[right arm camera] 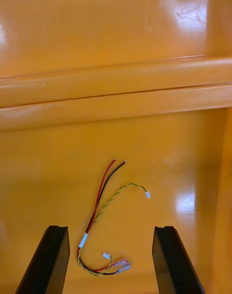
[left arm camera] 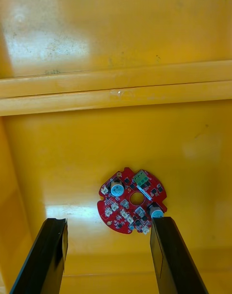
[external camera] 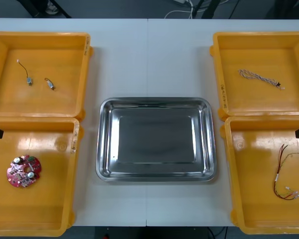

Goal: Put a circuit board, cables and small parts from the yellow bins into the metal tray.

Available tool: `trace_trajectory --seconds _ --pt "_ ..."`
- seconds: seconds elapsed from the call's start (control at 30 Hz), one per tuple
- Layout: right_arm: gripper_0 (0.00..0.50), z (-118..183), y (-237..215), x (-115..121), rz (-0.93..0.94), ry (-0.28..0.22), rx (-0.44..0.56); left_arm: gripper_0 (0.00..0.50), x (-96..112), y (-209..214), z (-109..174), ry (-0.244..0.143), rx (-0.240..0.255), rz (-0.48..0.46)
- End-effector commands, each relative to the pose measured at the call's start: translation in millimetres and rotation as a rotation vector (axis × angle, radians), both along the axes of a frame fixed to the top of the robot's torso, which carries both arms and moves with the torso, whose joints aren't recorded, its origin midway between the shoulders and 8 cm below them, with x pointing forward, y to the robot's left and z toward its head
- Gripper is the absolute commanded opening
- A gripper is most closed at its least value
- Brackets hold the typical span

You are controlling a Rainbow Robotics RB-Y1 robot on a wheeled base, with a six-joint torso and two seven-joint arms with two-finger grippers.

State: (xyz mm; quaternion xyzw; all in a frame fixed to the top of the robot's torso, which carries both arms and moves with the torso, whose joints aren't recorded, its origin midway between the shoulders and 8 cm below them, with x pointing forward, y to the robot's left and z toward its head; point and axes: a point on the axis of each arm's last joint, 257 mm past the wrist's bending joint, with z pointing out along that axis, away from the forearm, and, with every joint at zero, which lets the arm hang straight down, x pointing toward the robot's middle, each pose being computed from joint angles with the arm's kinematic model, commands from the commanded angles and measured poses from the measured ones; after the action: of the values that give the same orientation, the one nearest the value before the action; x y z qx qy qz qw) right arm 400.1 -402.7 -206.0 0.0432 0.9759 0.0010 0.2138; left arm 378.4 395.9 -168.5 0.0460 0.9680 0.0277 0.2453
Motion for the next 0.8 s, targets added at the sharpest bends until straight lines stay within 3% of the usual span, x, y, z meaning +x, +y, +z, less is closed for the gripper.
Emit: trace_trajectory --seconds 0.03,0.8 --pt "0.5 21.1 -17.0 1.0 -0.001 -0.03 -0.054 0.5 -4.9 8.8 10.1 -0.015 0.053 -0.037" --pt "0.5 21.1 -17.0 1.0 -0.001 -0.03 -0.054 0.5 -4.9 8.8 10.1 -0.015 0.053 -0.037"
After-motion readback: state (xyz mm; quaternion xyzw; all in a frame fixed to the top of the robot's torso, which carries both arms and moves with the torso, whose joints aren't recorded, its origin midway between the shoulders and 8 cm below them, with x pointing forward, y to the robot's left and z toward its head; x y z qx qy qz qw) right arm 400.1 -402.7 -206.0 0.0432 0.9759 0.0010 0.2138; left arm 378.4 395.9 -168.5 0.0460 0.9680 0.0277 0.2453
